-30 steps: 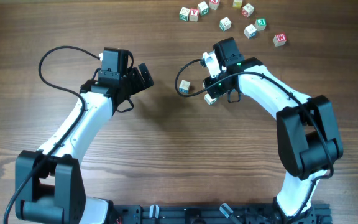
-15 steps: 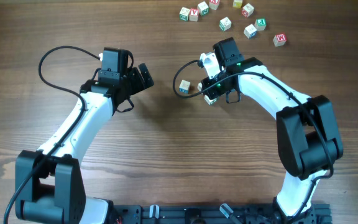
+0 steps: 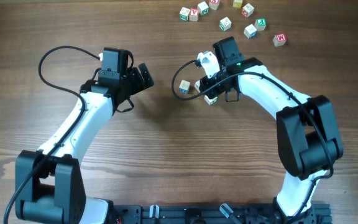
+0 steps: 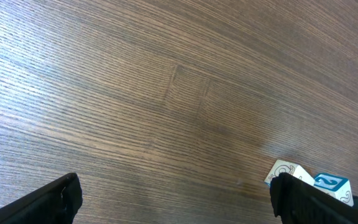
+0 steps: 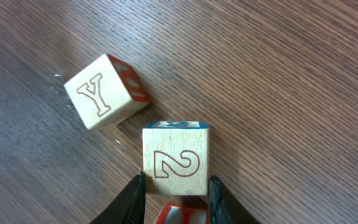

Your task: Form a circle

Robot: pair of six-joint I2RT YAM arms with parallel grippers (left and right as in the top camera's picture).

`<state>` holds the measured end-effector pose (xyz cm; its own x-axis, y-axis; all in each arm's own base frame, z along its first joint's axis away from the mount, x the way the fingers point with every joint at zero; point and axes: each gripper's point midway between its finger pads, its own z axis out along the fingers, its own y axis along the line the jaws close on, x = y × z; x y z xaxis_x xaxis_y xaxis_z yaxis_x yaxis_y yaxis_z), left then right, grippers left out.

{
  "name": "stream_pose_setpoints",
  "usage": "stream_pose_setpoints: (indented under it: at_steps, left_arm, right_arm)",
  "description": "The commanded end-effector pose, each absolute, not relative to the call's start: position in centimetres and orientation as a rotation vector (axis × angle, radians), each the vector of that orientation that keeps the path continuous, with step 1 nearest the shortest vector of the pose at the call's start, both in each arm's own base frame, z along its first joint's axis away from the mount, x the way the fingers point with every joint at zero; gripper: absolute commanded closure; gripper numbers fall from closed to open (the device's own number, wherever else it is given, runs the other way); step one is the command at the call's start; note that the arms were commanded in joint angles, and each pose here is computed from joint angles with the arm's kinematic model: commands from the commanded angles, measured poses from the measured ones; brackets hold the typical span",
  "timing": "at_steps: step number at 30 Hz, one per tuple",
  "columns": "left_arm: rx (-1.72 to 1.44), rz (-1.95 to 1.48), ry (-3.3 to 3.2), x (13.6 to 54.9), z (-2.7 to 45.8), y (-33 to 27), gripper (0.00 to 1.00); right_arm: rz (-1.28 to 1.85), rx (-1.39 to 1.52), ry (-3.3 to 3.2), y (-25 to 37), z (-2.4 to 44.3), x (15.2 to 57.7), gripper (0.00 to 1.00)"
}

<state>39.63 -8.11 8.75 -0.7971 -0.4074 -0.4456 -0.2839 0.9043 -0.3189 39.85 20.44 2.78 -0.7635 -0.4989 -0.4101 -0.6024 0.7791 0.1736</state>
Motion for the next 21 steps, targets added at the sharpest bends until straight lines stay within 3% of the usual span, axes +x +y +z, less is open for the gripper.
stream_pose_setpoints:
  at_steps: [1, 21]
  left_arm:
    - [-0.474, -0.325, 2.532, 39.64, 9.42, -8.11, 0.0]
    - [-0.474, -0.324, 2.532, 39.64, 9.42, -8.11, 0.0]
  right_arm:
    - [0.435, -0.881, 2.584, 21.0, 3.86, 39.92, 0.76]
    - [0.431, -0.879, 2.576, 21.55, 3.3, 40.23, 0.7]
